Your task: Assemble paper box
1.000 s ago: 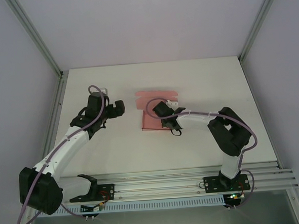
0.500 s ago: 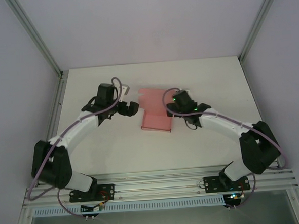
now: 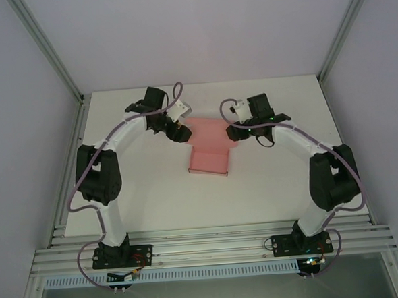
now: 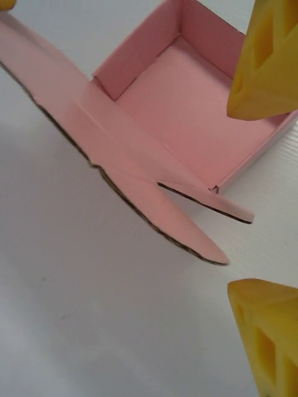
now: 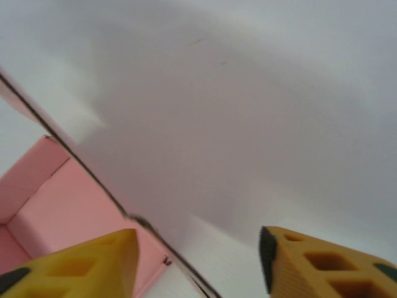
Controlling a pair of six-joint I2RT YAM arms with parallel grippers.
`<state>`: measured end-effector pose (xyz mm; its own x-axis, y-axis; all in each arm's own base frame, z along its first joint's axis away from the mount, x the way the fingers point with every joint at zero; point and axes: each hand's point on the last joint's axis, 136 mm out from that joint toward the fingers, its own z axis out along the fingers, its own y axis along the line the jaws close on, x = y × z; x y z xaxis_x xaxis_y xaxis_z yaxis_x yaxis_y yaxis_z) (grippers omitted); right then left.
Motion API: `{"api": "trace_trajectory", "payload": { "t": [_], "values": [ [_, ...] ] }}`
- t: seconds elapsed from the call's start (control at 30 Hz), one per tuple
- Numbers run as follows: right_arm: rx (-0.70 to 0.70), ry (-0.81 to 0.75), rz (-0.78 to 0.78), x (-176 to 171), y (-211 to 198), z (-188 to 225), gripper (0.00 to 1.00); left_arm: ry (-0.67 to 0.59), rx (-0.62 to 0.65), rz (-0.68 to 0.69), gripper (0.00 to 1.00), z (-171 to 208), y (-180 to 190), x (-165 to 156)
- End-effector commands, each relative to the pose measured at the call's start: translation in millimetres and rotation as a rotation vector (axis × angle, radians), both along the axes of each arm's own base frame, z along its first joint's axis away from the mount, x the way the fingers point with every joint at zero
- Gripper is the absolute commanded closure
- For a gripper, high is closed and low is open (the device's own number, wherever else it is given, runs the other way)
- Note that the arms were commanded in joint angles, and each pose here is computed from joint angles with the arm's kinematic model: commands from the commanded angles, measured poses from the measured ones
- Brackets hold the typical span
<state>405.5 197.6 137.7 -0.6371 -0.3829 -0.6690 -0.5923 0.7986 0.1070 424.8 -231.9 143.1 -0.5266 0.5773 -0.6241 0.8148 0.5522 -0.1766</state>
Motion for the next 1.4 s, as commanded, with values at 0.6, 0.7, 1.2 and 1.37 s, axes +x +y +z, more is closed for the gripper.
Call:
{"api": "trace_trajectory", "payload": {
  "t": [0.6, 0.7, 1.2, 1.37],
  "values": [
    [-0.065, -0.029, -0.124, 9.2, 21.6, 19.9, 0.95, 0.041, -0.116, 0.195, 1.0, 27.5, -14.3, 8.5],
    [-0.018, -0.09, -0.294, 17.5, 36.9, 25.0, 0.94, 0.017, -0.132, 0.382, 1.0, 32.1, -15.6, 21.8],
    [0.147, -0.245, -0.743, 31.5, 54.3, 22.9, 0.92, -0.02, -0.123, 0.702, 1.0, 6.5, -26.3, -5.0],
    [0.174, -0.254, -0.728, 16.0, 63.6, 4.7, 0.93, 0.003, -0.142, 0.707, 1.0, -10.6, -28.5, -16.5]
  ]
}}
